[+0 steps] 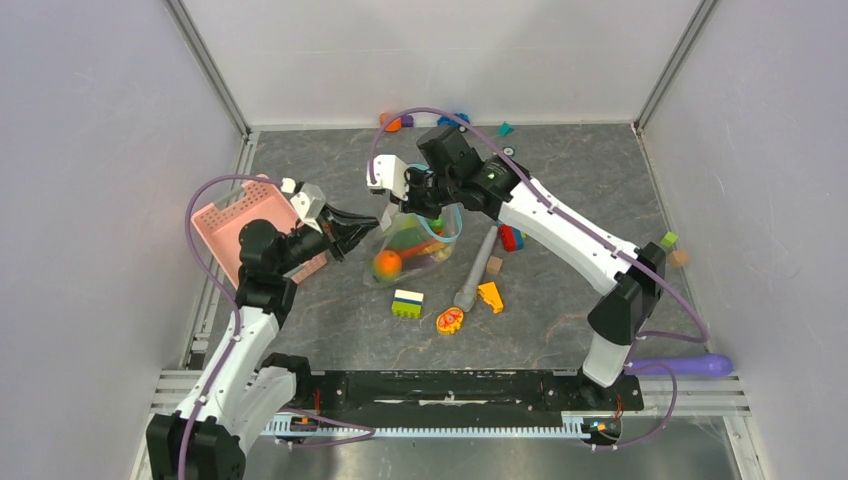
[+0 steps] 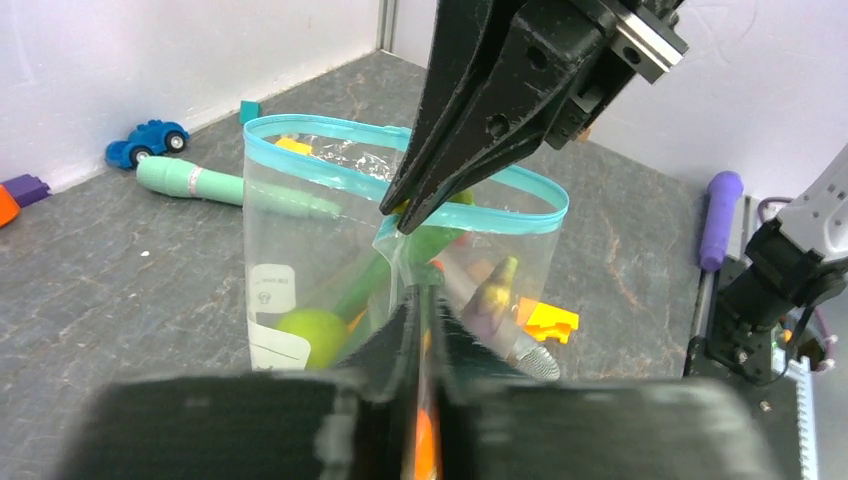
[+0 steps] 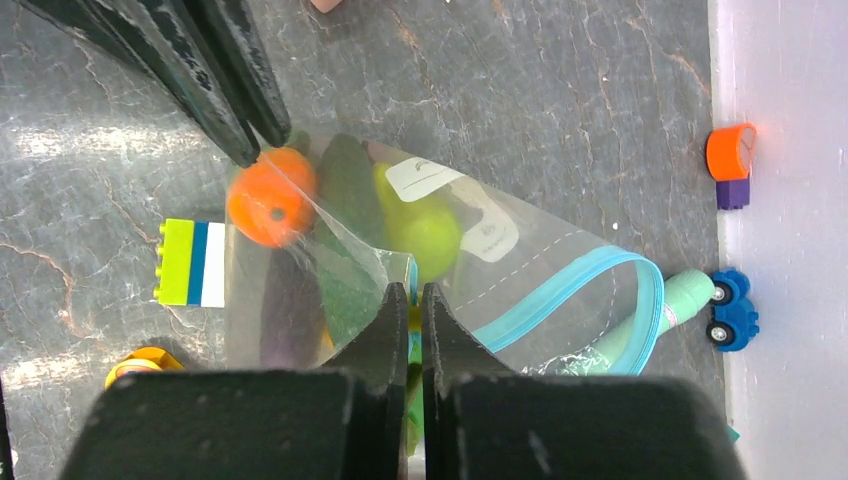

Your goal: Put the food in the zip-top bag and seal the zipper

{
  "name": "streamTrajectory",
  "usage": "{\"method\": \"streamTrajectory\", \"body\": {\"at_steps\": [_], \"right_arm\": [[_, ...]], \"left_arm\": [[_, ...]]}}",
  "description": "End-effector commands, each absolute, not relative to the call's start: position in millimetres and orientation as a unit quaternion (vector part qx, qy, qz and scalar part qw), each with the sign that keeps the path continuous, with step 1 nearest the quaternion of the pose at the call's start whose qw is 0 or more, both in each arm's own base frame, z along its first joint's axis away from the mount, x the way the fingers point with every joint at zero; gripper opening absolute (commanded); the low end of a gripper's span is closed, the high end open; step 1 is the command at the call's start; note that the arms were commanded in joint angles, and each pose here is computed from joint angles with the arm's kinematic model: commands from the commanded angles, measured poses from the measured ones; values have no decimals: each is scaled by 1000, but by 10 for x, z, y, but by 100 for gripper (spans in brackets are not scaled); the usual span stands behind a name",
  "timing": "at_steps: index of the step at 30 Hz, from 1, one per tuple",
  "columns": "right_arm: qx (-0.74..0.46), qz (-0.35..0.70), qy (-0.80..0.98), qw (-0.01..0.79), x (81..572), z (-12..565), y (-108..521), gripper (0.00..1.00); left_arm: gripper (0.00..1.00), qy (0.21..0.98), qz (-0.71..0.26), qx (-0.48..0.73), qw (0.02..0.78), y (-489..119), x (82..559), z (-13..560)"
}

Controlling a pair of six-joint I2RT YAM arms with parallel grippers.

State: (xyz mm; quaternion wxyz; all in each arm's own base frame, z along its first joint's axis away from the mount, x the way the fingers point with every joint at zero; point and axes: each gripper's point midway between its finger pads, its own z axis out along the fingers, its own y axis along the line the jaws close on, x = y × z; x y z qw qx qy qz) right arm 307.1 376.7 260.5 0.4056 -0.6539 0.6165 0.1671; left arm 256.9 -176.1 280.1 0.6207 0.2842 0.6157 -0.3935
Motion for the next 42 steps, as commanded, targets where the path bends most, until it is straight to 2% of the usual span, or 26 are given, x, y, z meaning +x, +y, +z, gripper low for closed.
{"method": "streamTrajectory", "body": {"at_steps": [1, 2, 3, 5, 10, 16, 22, 23, 25, 27, 28, 31, 32, 38, 42], "right_arm": [[-641, 196, 597, 440, 2947, 2983, 3782, 0], [-641, 212, 590, 443, 2911, 3028, 3820, 0], [-642, 228, 580, 447, 2863, 3086, 3867, 0], [-644, 257, 559, 454, 2776, 3184, 3937, 0], [-645, 303, 532, 457, 2634, 3308, 4040, 0], [-642, 307, 539, 450, 2636, 3254, 4050, 0], [-639, 329, 530, 449, 2574, 3317, 4094, 0], [-639, 332, 528, 450, 2566, 3325, 4100, 0], [-636, 334, 530, 451, 2573, 3338, 4106, 0], [-633, 335, 532, 452, 2576, 3343, 4112, 0], [-631, 336, 535, 450, 2579, 3330, 4114, 0], [-632, 332, 537, 450, 2588, 3309, 4104, 0], [-631, 325, 541, 451, 2608, 3298, 4090, 3], [-624, 279, 564, 464, 2710, 3337, 3931, 39], [-588, 243, 604, 479, 2805, 3369, 3727, 50]], "left_arm": [[36, 612, -397, 285, 622, -1767, 2583, 2784], [52, 611, -405, 297, 613, -1797, 2554, 2754], [55, 609, -413, 309, 602, -1826, 2526, 2719], [68, 606, -430, 327, 583, -1877, 2480, 2686], [70, 613, -433, 333, 572, -1895, 2551, 2612], [61, 617, -431, 332, 569, -1909, 2678, 2608], [59, 598, -461, 341, 560, -2002, 2720, 2688], [55, 593, -467, 346, 557, -2025, 2716, 2703], [39, 587, -475, 354, 552, -2067, 2700, 2730], [11, 582, -485, 361, 543, -2107, 2670, 2757], [2, 577, -491, 370, 537, -2122, 2629, 2770], [2, 576, -492, 371, 537, -2133, 2590, 2786], [2, 578, -489, 367, 540, -2128, 2590, 2788], [2, 580, -454, 350, 578, -2050, 2596, 2782], [2, 574, -436, 361, 592, -2020, 2554, 2724]]}}
